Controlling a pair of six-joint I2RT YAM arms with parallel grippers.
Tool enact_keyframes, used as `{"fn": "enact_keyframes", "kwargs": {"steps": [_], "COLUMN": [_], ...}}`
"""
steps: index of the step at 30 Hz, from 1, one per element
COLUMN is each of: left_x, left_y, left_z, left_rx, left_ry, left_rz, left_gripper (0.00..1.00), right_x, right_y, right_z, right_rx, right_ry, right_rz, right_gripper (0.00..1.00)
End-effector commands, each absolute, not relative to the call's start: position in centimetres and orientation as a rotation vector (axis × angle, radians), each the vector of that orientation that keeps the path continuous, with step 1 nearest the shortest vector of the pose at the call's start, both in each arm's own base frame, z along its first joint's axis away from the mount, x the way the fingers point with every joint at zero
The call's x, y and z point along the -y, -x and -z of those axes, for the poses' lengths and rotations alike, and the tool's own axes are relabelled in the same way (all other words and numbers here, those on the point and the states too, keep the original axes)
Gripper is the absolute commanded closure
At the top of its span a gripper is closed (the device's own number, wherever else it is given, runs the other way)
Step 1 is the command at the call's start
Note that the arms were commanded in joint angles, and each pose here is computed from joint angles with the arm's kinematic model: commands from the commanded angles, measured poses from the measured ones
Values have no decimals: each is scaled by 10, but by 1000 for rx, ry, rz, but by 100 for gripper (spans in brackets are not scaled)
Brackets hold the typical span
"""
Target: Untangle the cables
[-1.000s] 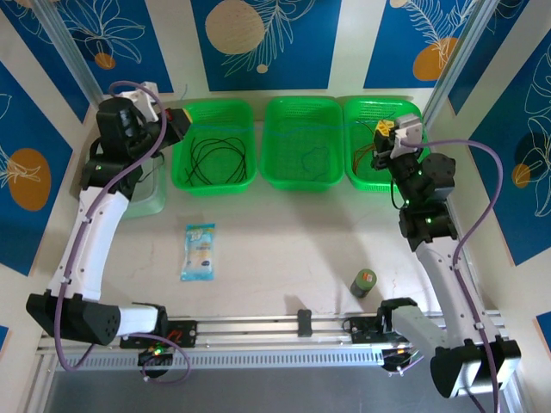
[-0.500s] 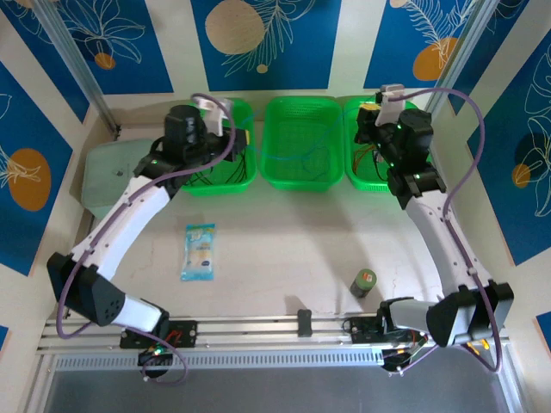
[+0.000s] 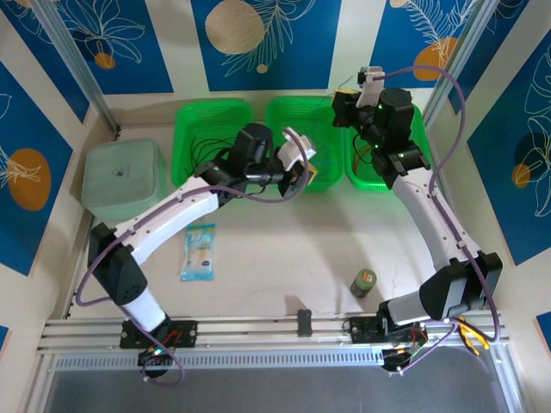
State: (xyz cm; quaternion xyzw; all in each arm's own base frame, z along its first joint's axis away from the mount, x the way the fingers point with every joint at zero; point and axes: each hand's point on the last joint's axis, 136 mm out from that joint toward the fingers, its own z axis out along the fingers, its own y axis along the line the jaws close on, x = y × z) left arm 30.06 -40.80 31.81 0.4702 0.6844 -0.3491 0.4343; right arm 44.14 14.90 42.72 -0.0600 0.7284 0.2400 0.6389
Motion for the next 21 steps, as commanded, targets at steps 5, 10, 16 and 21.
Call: {"fn": "enact_keyframes", "kwargs": {"steps": [5, 10, 16, 21], "left_x": [433, 426, 415, 411], "left_y": [-345, -409, -463, -487], "left_z": [-292, -260, -231, -209], "left_rx": [-1792, -1958, -2074, -2050], "left_ry": [-1167, -1053, -946, -972], "left_rz": [703, 501, 406, 243], "left_gripper": [100, 100, 94, 93], "right_x": [-167, -163, -159, -158], "right_y": [-402, -383, -386, -433], "right_z": [-496, -519, -525, -482], "right_rx": [-1508, -1446, -1457, -1515], "right_ry": [166, 165, 167, 103], "right_rz": [-686, -704, -603, -568], "right_gripper": [100, 100, 100, 100]}}
